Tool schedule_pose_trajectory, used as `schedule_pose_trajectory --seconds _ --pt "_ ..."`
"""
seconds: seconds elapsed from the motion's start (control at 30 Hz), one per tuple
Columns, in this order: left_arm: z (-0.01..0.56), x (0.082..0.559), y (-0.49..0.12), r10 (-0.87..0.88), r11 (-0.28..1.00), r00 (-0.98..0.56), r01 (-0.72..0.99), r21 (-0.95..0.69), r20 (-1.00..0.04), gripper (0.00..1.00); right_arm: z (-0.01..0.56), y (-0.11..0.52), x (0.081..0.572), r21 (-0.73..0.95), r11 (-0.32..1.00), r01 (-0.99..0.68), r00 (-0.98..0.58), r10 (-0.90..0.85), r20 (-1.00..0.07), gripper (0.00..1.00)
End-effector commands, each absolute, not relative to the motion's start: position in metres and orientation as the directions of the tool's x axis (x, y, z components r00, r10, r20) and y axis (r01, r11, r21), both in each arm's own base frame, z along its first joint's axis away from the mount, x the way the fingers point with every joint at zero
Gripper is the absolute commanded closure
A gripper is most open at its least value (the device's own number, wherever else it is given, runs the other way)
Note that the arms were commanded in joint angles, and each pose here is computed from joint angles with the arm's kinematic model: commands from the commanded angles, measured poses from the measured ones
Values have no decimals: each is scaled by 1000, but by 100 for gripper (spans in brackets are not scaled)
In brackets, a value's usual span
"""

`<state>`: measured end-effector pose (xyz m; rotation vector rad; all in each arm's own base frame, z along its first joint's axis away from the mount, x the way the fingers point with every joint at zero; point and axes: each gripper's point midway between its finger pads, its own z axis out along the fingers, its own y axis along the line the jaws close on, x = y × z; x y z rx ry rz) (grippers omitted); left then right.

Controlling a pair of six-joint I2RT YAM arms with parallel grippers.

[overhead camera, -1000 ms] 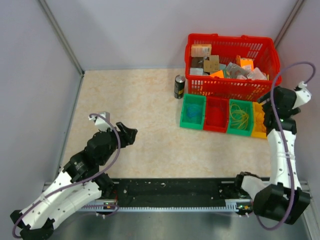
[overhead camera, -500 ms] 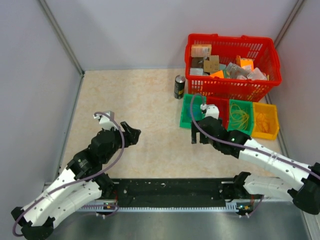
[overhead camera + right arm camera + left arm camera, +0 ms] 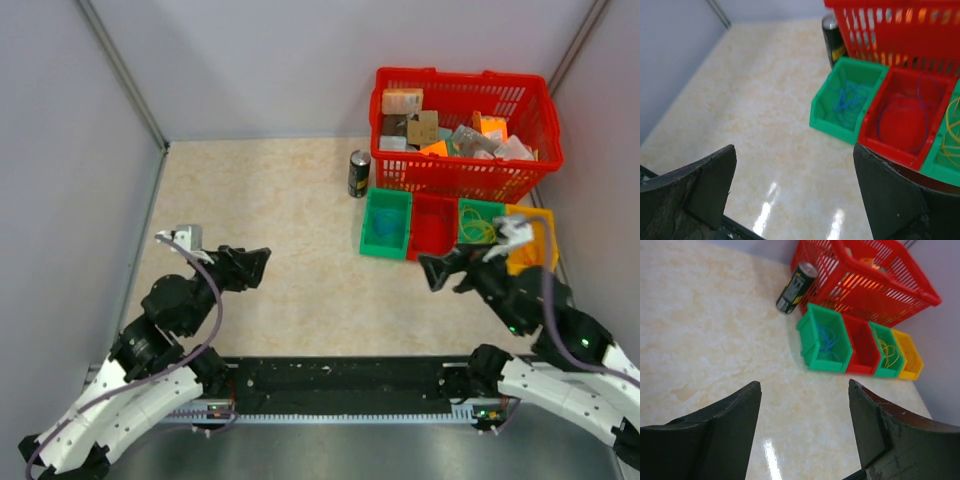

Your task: Untangle the cables

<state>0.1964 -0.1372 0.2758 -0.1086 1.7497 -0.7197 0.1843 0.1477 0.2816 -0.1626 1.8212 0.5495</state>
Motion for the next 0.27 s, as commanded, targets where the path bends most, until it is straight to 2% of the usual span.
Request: schedule_pose_trajectory --seconds 0.0,0.13,0.23 --pt "359 187 -120 -496 772 -71 421 -477 -865 24 348 95 166 321 861 -394 -86 313 -946 1" --pt "400 171 -98 -559 751 80 473 -462 -826 21 382 53 139 378 813 -443 82 456 -886 1" --pt "425 156 -84 -609 726 187 523 -447 -771 16 402 21 119 435 764 -477 185 571 -800 1"
